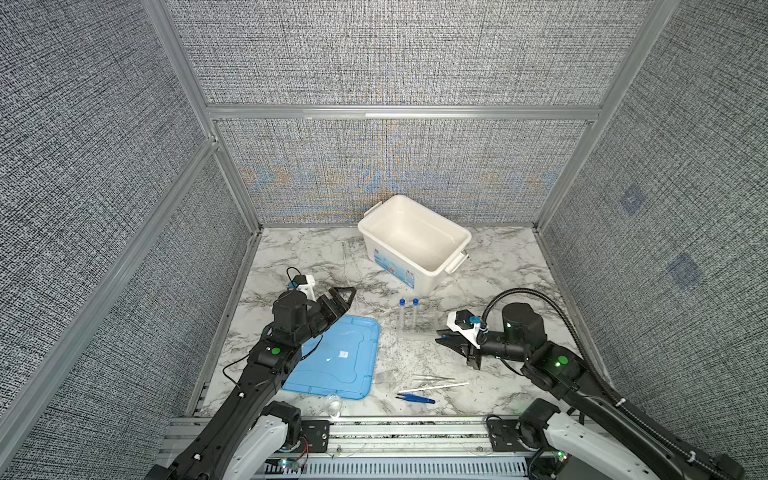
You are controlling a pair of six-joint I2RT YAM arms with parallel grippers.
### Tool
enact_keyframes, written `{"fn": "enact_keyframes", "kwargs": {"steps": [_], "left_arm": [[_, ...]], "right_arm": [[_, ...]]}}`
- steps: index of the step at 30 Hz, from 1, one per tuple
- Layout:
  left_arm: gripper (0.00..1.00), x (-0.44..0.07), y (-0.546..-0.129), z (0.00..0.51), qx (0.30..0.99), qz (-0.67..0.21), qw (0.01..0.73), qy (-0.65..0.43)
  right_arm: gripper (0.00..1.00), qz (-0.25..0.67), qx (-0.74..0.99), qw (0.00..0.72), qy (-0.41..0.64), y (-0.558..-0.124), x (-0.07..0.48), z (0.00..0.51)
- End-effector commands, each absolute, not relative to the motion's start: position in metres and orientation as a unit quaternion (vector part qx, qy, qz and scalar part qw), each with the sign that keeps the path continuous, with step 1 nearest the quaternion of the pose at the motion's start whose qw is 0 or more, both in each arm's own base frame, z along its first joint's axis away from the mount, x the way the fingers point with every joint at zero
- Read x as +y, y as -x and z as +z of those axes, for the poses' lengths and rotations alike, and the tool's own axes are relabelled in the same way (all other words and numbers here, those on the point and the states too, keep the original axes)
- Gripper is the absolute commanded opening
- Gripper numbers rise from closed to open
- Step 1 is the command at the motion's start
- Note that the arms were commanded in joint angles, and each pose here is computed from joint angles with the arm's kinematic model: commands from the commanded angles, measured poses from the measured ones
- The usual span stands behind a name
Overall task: Organize the chemistry lab equipment
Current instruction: 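Carry the tube toward the white bin with the right gripper while the left draws back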
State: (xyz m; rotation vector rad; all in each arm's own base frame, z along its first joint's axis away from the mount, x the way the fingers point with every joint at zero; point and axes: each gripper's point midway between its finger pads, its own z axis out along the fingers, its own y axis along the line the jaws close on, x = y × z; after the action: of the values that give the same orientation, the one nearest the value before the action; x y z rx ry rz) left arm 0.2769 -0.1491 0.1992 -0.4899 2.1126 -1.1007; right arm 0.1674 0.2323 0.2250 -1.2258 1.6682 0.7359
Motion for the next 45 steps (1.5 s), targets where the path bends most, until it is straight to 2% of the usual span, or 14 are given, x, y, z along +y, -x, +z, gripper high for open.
{"fn": "enact_keyframes", "kwargs": {"steps": [1,9,17,21,29,45], "left_arm": [[0.94,-0.128,-0.28,0.181,0.838,-0.35,0.373,0.189],[0.94,-0.126,-0.291,0.162,0.857,-0.308,0.382,0.155],[0.93,-0.107,-0.303,0.137,0.862,-0.237,0.429,0.132],[0.94,-0.121,-0.302,0.128,0.868,-0.251,0.422,0.08],[0.93,-0.122,-0.298,0.106,0.883,-0.222,0.413,0.026],[0.93,-0.123,-0.293,0.1,0.879,-0.228,0.418,0.023]], "right_arm": [[0.12,0.242,0.75,0.365,0.496,-0.159,0.205,0.189],[0.12,0.163,0.777,0.329,0.512,-0.174,0.187,0.202],[0.13,0.105,0.799,0.265,0.53,-0.206,0.179,0.21],[0.12,0.103,0.805,0.227,0.538,-0.221,0.185,0.213],[0.13,0.094,0.811,0.19,0.545,-0.253,0.201,0.208],[0.13,0.11,0.809,0.129,0.563,-0.281,0.22,0.194]]}}
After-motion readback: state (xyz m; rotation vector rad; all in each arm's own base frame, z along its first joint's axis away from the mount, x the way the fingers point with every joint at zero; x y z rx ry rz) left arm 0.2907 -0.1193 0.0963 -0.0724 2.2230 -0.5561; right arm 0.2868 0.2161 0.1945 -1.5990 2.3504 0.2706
